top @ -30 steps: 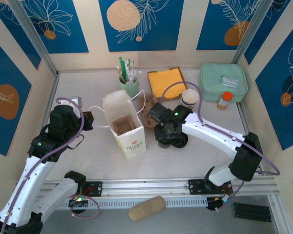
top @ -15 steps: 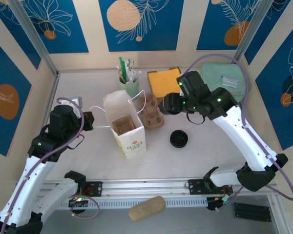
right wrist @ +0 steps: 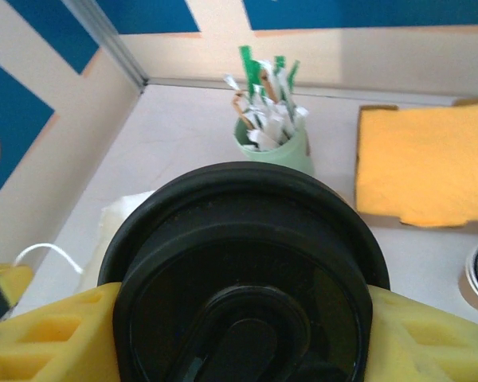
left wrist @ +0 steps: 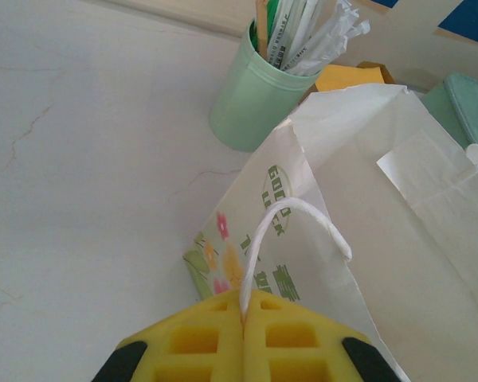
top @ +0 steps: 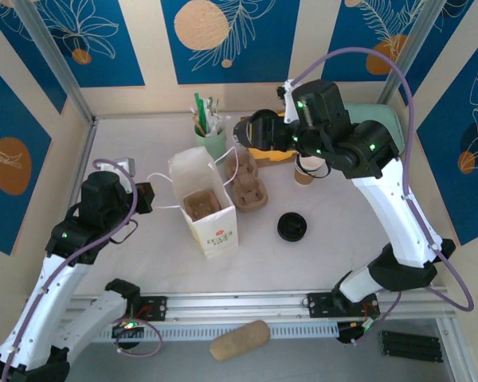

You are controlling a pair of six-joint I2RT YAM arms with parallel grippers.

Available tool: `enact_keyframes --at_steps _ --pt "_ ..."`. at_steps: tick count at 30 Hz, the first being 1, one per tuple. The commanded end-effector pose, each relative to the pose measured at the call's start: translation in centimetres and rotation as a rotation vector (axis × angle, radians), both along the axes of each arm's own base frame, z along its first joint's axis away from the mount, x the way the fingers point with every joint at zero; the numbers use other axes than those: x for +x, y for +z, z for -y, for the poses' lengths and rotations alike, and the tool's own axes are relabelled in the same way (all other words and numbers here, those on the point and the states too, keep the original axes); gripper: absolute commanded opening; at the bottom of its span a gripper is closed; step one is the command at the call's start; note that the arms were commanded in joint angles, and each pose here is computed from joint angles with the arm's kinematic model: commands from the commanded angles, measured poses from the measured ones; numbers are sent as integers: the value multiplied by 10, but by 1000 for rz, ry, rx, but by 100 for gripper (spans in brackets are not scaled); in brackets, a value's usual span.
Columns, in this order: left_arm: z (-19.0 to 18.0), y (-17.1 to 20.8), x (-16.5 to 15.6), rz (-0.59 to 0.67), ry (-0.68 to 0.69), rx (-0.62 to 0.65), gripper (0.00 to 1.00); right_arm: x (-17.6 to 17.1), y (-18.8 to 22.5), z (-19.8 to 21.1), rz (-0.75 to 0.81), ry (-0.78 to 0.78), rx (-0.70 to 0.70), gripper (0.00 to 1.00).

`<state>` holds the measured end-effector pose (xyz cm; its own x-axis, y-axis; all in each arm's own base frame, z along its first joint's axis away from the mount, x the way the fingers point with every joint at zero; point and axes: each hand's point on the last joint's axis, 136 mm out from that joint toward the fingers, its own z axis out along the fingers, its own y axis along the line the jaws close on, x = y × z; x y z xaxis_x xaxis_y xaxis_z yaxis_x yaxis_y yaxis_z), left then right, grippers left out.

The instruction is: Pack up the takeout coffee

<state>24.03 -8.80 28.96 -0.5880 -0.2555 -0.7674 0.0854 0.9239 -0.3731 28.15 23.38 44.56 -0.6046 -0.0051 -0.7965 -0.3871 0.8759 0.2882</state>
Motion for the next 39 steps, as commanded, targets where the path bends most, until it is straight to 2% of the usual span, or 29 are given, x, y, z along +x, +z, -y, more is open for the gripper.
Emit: enact_keyframes --at_steps 1,8,18,29,39 --pt "5 6 2 19 -18 -19 0 -7 19 -16 73 68 -5 45" --pt "5 6 2 20 -19 -21 0 -22 23 -58 80 191 -5 45" --pt "7 9 -1 28 -34 -34 0 -39 -30 -116 -102 311 -86 45" --pt "10 13 -3 49 -52 -52 0 -53 -107 -133 -334 326 -282 45" --pt "12 11 -4 49 -60 -64 0 -67 -148 -140 -424 349 -419 45"
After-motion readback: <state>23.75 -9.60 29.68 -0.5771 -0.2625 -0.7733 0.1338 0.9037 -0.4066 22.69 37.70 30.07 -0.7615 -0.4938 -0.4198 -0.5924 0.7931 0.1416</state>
